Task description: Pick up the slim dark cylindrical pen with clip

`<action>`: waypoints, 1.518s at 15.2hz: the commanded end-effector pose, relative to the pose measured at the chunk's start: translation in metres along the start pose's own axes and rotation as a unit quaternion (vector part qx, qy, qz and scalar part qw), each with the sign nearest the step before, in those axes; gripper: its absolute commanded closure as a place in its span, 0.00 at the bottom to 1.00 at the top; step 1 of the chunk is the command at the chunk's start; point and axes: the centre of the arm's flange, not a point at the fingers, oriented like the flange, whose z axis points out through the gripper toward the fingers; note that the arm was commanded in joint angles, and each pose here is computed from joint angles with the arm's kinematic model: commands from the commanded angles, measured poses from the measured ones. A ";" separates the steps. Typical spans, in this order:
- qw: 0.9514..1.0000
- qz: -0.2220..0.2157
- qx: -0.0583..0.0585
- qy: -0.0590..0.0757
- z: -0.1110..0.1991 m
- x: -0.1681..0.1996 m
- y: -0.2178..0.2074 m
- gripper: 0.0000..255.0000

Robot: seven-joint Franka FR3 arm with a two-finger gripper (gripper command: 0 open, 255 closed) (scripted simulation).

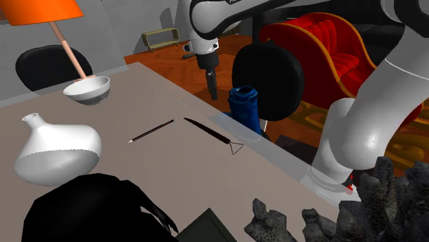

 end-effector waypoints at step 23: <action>0.954 -0.300 -0.022 0.016 0.039 0.158 -0.067 1.00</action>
